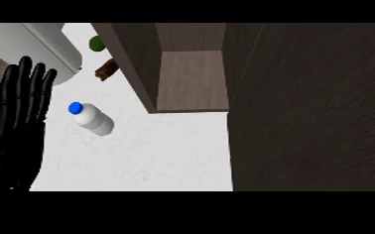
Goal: Pick up the bottled water, place it into the cabinet and close the cabinet
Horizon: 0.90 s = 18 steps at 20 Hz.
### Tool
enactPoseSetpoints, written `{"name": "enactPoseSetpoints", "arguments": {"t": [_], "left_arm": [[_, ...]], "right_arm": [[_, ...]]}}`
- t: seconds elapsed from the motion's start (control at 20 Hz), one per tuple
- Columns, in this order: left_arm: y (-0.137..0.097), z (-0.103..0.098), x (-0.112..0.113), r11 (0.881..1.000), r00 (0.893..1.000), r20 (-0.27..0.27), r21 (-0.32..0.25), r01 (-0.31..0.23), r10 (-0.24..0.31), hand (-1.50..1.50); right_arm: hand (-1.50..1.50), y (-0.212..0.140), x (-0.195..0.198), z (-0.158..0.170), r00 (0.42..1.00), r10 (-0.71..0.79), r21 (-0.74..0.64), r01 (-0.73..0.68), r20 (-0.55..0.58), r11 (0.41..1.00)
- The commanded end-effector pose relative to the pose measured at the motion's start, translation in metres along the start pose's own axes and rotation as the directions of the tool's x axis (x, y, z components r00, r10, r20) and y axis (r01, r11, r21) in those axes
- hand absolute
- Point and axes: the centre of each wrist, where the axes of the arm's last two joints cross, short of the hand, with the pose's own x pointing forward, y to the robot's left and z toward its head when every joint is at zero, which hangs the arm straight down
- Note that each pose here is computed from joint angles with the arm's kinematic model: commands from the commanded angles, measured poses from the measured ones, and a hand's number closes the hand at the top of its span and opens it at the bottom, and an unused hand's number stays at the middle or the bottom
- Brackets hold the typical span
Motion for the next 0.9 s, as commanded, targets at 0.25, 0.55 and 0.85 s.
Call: {"name": "enactPoseSetpoints", "arguments": {"t": [0.25, 0.55, 0.85], "left_arm": [[0.022, -0.022, -0.002, 0.896, 0.959, 0.063, -0.377, -0.233, 0.275, -1.5], [0.038, 0.035, -0.043, 0.858, 0.808, -0.454, -0.158, -0.488, 0.376, -1.5], [0.088, 0.012, -0.037, 0.849, 0.788, -0.464, -0.13, -0.512, 0.404, -1.5]], "right_arm": [[-1.5, 0.003, 0.026, 0.022, 0.995, -0.025, 0.106, 0.015, 0.095, 0.994], [-1.5, 0.01, 0.013, 0.049, 0.903, -0.358, 0.069, 0.384, -0.239, 0.921], [-1.5, 0.016, 0.023, 0.072, 0.892, -0.379, 0.064, 0.405, -0.246, 0.912]]}}
